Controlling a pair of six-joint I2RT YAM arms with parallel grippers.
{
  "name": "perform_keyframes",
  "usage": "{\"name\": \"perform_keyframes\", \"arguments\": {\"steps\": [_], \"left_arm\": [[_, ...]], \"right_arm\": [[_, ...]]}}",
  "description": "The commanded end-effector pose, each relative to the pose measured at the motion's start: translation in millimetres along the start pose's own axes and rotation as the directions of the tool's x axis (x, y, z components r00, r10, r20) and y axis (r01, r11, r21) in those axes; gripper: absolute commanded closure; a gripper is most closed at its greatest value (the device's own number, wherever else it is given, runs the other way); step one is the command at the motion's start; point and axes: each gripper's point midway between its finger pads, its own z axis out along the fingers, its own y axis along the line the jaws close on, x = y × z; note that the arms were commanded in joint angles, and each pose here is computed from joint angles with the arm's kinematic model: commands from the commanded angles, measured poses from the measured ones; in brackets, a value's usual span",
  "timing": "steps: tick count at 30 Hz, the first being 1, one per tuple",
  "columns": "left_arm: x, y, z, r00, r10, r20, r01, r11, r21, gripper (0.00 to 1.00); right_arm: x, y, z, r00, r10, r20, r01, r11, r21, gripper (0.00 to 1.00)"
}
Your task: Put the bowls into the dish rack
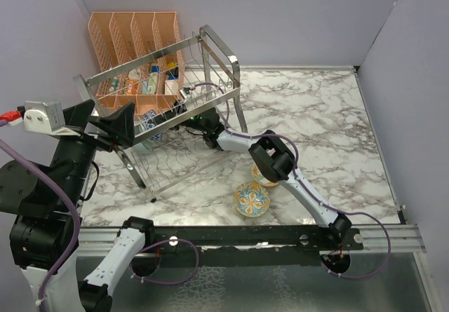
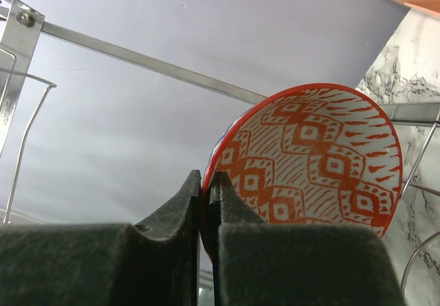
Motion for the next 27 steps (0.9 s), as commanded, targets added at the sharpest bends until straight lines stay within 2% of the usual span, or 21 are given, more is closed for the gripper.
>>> {"name": "perform_keyframes", "arguments": {"steps": [1, 6, 14, 23, 27], "left_arm": [[4, -1, 0, 1.000, 0.009, -0.014, -0.009, 1.000, 0.009, 0.01], [3, -1, 0, 1.000, 0.009, -0.012, -0.009, 1.000, 0.009, 0.01], [4, -1, 1, 1.000, 0.010, -0.012, -0.010, 1.000, 0.008, 0.01], [4, -1, 1, 1.000, 0.009, -0.011, -0.008, 1.000, 0.012, 0.01], [5, -1, 1, 1.000, 0.008, -0.014, -0.008, 1.000, 0.010, 0.01]], "right_arm": [[4, -18, 2, 0.999, 0.041, -0.011, -0.040, 0.999, 0.034, 0.99], [8, -16, 1, 0.993, 0.115, -0.029, -0.114, 0.993, 0.022, 0.99], [10, -5, 1, 0.987, 0.146, -0.062, -0.143, 0.988, 0.057, 0.99], [27, -21, -8, 0.966, 0.245, -0.089, -0.231, 0.963, 0.142, 0.99], [29, -21, -10, 0.953, 0.285, -0.097, -0.273, 0.954, 0.124, 0.99]]}}
